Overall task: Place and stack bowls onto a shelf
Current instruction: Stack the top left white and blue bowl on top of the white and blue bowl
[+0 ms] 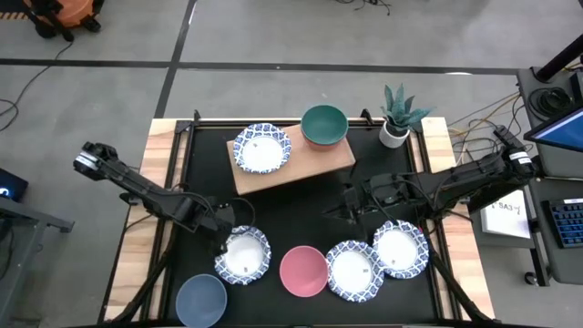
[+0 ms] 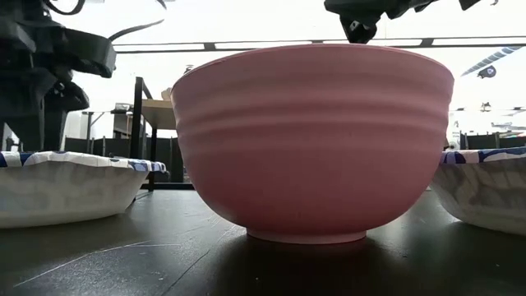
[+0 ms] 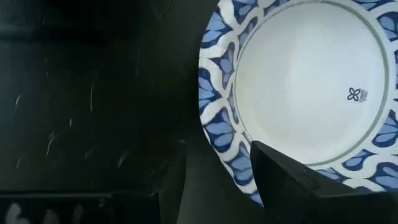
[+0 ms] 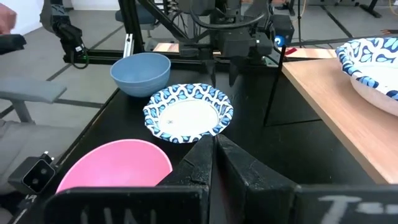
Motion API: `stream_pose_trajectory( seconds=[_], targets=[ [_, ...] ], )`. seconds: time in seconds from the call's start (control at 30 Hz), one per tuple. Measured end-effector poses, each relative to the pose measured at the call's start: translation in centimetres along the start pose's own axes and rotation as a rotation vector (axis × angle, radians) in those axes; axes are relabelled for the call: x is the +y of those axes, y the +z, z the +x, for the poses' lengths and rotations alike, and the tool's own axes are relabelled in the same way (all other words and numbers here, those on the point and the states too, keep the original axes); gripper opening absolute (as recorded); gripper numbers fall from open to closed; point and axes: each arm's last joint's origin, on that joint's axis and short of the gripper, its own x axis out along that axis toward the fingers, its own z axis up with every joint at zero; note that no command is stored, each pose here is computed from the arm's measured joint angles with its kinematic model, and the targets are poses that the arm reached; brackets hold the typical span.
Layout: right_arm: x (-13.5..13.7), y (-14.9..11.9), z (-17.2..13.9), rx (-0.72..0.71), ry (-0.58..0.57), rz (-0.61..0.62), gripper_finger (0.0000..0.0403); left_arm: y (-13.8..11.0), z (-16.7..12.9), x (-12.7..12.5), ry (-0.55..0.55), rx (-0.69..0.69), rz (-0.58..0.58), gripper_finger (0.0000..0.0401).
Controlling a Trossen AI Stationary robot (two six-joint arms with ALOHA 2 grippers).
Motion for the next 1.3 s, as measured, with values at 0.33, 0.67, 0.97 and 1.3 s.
stream_pose_trajectory(
  seconds=[0.33, 0.67, 0.97, 1.3],
  targets=[
    [-0.1, -0.6, 0.8, 0.034, -0.001, 0.009, 0.0009, -2.0, 2.2, 1.4, -0.070, -0.074, -0.007, 0.0169],
    [-0.1, -0.6, 1.1, 0.014, -0.001, 0.016, 0.0009, -1.8, 3.1, 1.0, -0.085, -0.075, -0.040, 0.0146],
    [-0.1, -0.6, 1.1, 0.016, -0.002, 0.031, 0.0009, -1.7, 3.0, 0.9, -0.091, -0.069, -0.047, 0.0012],
    [0.0, -0.7, 1.1, 0.027, 0.000, 0.045, 0.0009, 0.3, -2.1, -0.2, -0.225, -0.223, 0.011, 0.0002]
  ],
)
